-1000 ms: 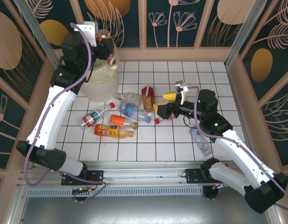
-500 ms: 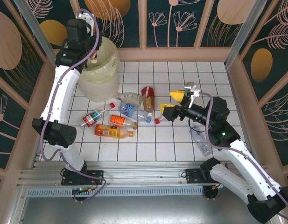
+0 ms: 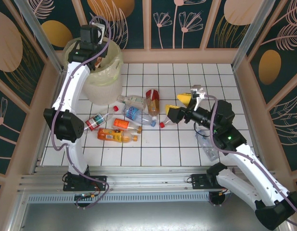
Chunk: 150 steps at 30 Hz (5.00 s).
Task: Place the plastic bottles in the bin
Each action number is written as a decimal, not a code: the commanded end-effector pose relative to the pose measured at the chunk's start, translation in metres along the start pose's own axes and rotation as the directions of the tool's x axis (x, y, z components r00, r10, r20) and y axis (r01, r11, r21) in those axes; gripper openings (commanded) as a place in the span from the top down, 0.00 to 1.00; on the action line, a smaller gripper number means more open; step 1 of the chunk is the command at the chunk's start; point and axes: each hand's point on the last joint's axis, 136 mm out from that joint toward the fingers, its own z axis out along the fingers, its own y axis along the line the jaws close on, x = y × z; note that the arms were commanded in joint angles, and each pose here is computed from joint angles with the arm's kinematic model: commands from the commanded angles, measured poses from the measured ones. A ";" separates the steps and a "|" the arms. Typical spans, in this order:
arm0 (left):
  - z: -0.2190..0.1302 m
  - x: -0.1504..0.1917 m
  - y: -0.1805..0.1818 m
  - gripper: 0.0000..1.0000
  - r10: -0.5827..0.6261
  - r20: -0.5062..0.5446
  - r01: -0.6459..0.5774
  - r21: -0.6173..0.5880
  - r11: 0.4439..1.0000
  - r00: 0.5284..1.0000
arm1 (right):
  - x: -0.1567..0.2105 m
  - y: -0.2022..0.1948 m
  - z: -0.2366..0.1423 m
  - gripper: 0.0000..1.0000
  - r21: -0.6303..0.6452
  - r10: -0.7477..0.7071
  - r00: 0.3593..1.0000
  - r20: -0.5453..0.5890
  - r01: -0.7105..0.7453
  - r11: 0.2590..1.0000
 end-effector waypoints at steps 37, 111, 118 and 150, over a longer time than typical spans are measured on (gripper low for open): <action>-0.171 -0.041 -0.048 0.01 -0.431 0.153 0.261 0.603 0.754 0.889 | 0.045 -0.076 0.026 0.07 0.331 0.169 0.978 -0.125 -0.119 0.936; -0.274 0.112 -0.092 0.01 -0.460 0.130 0.171 0.813 0.557 0.878 | 0.275 -0.038 0.169 0.53 -0.069 -0.178 0.505 -0.844 0.228 0.971; -0.272 0.114 -0.095 0.01 -0.457 0.115 0.176 0.820 0.545 0.882 | 0.288 -0.042 0.174 0.48 -0.080 -0.202 0.464 -0.862 0.268 0.960; -0.275 0.108 -0.095 0.01 -0.484 0.107 0.187 0.833 0.521 0.869 | 0.322 -0.046 0.187 0.48 -0.082 -0.200 0.407 -0.891 0.289 0.954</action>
